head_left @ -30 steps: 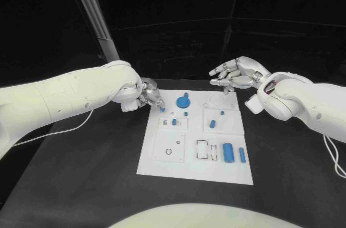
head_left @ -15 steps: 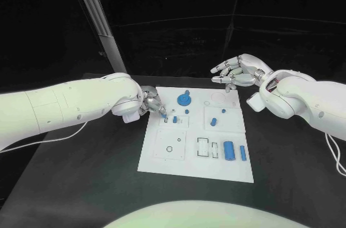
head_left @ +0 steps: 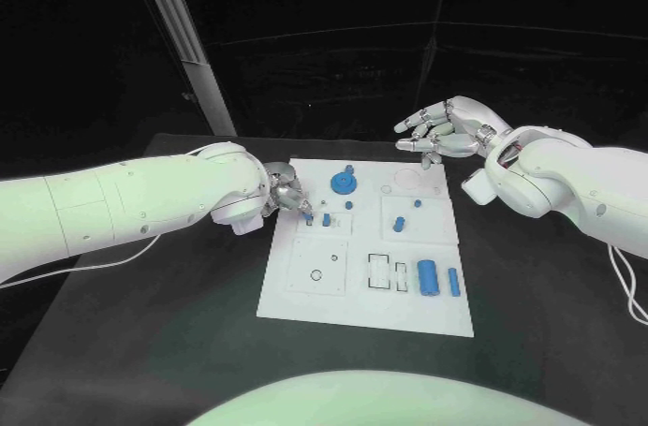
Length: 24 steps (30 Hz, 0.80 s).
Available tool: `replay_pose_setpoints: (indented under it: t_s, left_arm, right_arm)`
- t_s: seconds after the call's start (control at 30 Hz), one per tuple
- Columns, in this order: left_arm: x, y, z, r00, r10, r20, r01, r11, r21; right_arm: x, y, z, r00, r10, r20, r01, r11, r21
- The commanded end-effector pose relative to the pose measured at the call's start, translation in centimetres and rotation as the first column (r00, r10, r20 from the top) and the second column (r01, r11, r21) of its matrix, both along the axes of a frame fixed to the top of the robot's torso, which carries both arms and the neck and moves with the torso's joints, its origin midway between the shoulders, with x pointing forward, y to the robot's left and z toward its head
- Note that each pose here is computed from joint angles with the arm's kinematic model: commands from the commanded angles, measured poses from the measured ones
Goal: Assemble the parts on the task board
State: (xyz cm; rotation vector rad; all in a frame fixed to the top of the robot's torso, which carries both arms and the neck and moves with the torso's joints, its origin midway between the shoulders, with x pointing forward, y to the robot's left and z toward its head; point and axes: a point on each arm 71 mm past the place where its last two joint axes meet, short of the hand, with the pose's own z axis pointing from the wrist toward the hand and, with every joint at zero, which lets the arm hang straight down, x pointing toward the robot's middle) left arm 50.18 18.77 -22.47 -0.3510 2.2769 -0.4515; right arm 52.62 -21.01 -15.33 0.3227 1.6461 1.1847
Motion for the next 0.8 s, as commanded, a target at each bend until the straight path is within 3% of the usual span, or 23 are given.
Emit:
replay_pose_setpoints:
  t_s: [0.03, 0.8]
  left_arm:
    - [-0.06, 0.07, 0.03, 1.000, -0.016, 0.013, 0.016, 0.999, 0.049]
    - [-0.57, -0.34, -0.30, 0.997, -0.076, -0.033, 0.079, 0.992, 0.100]
  right_arm:
    - [-0.01, 0.11, 0.11, 1.000, 0.010, 0.002, -0.010, 1.000, 0.003]
    - [0.00, 0.16, 0.06, 1.000, 0.013, 0.001, -0.013, 1.000, 0.003]
